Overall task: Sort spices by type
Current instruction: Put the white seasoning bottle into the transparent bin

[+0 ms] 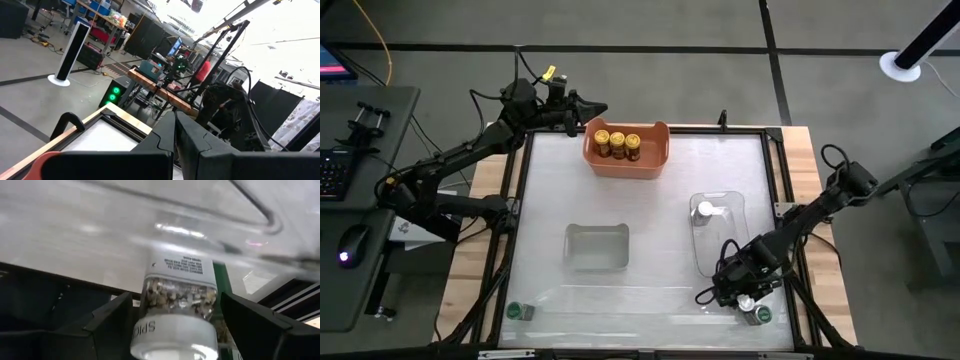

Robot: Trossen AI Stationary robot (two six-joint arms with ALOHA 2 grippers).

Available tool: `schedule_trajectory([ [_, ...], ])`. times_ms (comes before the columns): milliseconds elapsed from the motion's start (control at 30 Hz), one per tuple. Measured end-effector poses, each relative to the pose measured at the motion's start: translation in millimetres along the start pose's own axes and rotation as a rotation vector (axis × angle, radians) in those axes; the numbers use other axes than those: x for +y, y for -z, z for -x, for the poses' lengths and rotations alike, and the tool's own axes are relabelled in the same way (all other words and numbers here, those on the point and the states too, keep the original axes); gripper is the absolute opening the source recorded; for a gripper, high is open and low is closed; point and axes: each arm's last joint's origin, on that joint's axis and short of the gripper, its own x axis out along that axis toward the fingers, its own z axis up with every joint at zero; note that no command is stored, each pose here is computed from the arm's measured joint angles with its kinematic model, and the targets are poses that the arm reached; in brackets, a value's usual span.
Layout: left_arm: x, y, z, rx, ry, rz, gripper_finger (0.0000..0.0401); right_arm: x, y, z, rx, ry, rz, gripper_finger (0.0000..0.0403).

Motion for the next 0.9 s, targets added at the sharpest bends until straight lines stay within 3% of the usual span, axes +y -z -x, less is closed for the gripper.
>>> schedule_trajectory([
  [200, 0.0, 0.0, 0.0, 0.000, 0.000, -0.001, 0.0000, 0.9, -1.0, -2.7, -0.006, 0.006, 0.012, 0.0291],
  [433, 0.0, 0.0, 0.0, 0.000, 0.000, -0.001, 0.0000, -0.2, 1.9, -3.6, 0.007, 0.015, 0.068, 0.0194],
  [567, 0.1, 0.0, 0.0, 0.000, -0.001, -0.019, 0.0000, 1.8, 6.2, 3.7, 0.003, -0.011, 0.178, 0.0194],
  [733, 0.0, 0.0, 0.0, 0.000, 0.000, -0.028, 0.0000, 6.6, 25.1, 50.5, 0.027, -0.158, 0.423, 0.0194],
  [900, 0.1, 0.0, 0.0, 0.000, -0.001, -0.028, 0.0000, 0.5, 37.7, 122.3, -0.059, -0.300, 0.593, 0.0194],
])
